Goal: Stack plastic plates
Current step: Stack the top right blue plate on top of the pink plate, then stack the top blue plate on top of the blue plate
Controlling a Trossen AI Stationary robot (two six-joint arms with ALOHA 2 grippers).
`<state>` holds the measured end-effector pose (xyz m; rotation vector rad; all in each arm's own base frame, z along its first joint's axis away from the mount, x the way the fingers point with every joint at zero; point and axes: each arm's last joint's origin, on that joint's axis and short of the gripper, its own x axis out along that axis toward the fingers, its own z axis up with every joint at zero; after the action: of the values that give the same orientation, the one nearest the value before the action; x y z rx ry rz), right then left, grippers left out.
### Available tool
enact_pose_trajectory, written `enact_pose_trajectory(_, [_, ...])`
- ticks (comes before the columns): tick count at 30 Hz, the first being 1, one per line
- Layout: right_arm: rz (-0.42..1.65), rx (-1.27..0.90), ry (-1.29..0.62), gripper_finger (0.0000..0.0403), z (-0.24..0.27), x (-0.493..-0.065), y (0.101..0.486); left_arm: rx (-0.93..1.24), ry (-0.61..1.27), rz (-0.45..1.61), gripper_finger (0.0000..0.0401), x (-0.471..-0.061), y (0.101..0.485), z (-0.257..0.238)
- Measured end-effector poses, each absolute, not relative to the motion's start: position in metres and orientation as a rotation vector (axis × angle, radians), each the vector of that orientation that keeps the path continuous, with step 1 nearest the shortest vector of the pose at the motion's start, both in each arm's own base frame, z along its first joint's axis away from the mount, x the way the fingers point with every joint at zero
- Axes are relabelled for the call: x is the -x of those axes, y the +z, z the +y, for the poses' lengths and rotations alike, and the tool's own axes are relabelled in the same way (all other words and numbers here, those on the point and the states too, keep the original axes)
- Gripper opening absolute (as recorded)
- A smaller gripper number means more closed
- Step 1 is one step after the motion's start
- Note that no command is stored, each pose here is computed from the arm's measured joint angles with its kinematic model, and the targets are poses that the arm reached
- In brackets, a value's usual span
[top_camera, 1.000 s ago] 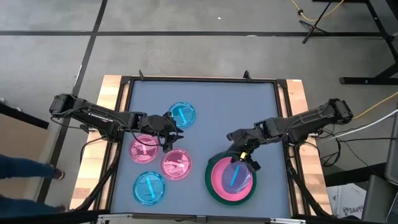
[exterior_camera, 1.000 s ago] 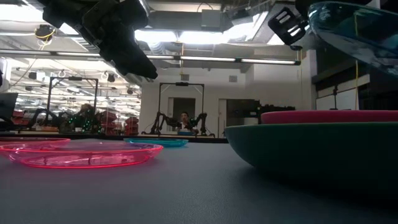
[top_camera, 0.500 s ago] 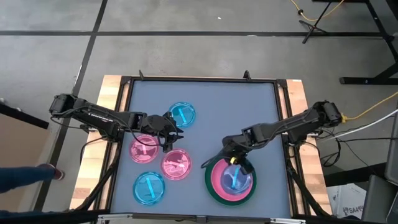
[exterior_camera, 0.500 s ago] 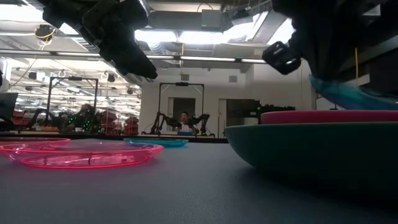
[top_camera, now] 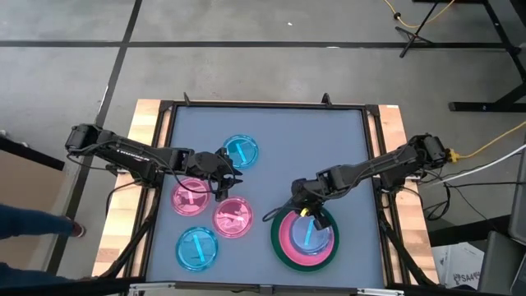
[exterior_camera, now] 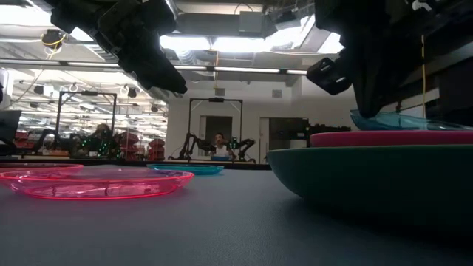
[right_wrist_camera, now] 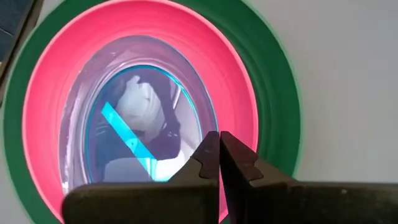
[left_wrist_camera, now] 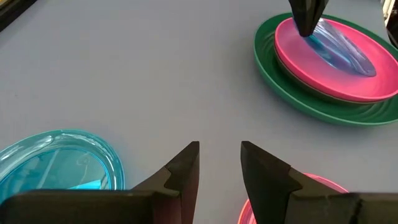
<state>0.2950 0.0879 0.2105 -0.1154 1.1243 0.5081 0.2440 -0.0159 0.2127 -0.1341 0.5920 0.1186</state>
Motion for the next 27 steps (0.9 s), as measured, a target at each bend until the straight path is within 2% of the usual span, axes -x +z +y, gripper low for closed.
enact_pose_trajectory(13, [1.121,0.14,0.471,0.0003,0.0869,-0.2957,0.2104,0.134,0.119,0.592,0.0111,-0.244,0.2128,-0.0159])
enact_pose_trajectory(23, [1.121,0.14,0.471,0.0063,0.0869,-0.2957,0.2104,0.134,0.119,0.592,0.0111,-0.244,0.2127,-0.0159])
enact_pose_trajectory(27, [1.121,0.14,0.471,0.0073,0.0869,-0.2957,0.2104,0.134,0.119,0.592,0.0111,-0.244,0.2127,-0.0159])
